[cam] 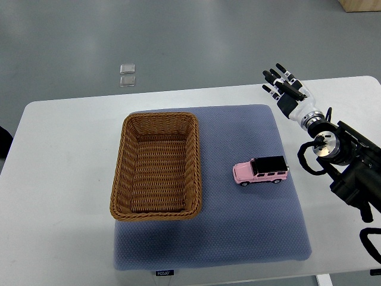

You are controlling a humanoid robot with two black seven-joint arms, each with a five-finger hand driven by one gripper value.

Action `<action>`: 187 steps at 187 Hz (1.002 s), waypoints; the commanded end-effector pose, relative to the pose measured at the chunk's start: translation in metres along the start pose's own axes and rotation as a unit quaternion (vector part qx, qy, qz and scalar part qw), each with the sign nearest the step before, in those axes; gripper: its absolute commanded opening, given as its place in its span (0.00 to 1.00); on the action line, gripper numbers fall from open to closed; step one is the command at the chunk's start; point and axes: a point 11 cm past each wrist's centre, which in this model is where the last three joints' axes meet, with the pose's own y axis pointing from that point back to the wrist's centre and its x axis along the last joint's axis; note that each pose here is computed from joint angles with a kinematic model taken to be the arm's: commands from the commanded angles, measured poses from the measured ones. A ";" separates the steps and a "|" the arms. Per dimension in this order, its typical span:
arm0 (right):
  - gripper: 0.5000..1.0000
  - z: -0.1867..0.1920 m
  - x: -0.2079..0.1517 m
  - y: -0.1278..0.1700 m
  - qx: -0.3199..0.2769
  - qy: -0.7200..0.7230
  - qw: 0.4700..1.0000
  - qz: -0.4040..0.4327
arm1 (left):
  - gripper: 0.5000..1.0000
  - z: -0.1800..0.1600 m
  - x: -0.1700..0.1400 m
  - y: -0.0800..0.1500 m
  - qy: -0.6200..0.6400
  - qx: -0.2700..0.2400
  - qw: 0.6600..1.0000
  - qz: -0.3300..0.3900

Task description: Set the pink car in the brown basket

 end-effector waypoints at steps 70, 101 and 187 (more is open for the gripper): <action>0.82 -0.001 0.000 0.000 0.002 -0.006 1.000 0.001 | 1.00 0.000 0.001 0.000 0.001 0.000 1.000 0.001; 0.82 -0.001 0.000 0.000 0.002 -0.006 1.000 0.001 | 1.00 0.000 0.001 0.000 0.001 0.000 1.000 0.001; 0.82 -0.003 0.001 -0.001 0.003 -0.005 1.000 0.003 | 1.00 0.001 0.001 0.000 0.001 0.000 1.000 0.001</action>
